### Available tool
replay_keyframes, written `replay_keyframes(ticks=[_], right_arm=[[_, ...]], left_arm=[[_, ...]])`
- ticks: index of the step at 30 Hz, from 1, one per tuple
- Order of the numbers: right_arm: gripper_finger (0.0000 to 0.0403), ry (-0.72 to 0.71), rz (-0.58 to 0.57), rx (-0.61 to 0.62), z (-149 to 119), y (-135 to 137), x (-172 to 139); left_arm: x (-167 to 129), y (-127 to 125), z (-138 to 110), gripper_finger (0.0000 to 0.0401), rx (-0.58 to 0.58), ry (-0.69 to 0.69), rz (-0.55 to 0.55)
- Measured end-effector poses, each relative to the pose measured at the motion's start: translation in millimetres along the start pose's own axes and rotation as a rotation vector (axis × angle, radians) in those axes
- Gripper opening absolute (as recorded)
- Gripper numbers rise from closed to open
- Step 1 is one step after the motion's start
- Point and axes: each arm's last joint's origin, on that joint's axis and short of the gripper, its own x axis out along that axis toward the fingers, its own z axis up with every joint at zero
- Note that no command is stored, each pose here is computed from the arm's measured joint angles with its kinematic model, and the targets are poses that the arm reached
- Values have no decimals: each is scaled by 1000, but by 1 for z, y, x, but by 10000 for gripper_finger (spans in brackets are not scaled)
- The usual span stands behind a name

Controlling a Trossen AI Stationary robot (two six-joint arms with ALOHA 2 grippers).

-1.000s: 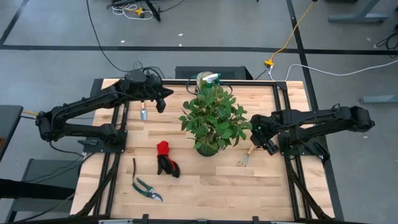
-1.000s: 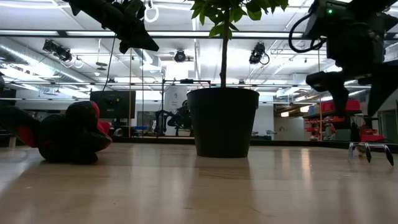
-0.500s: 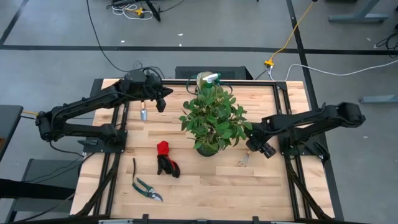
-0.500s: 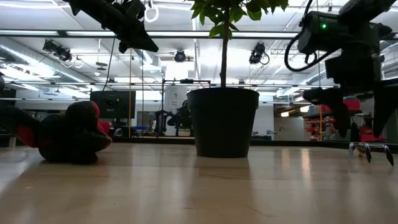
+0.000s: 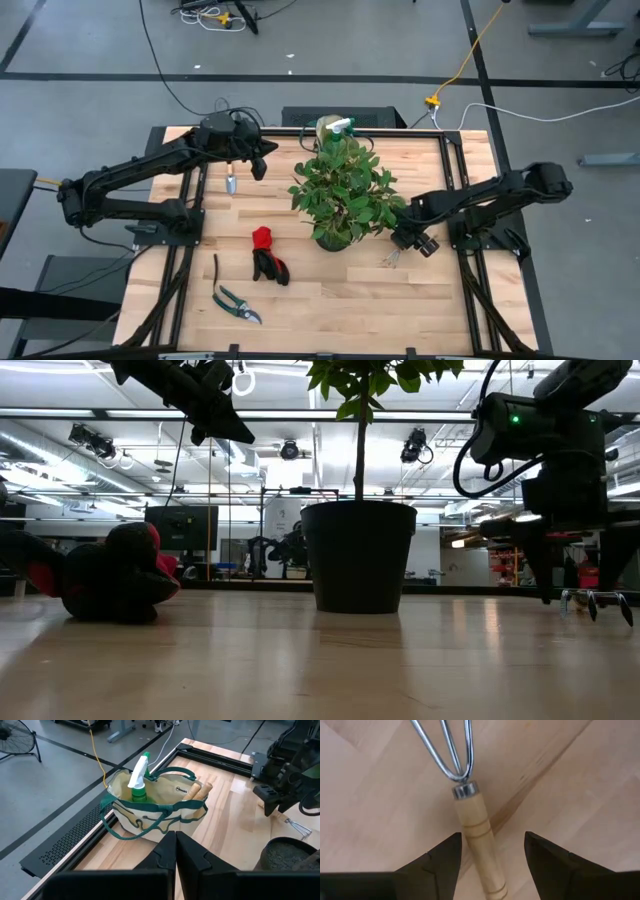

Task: Pick & Place Garden tools in Gardening bag
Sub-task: Put the brown hand rake into the gardening bag

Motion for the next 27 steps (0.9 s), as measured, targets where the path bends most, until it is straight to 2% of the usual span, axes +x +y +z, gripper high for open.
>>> replay_keyframes(ticks=[16,27], right_arm=[[213,13,16,-7,5,1,9],[147,9,13,3,6,0,9]], left_arm=[[0,0,0,12,17,1,0],[0,0,0,12,26,1,-1]])
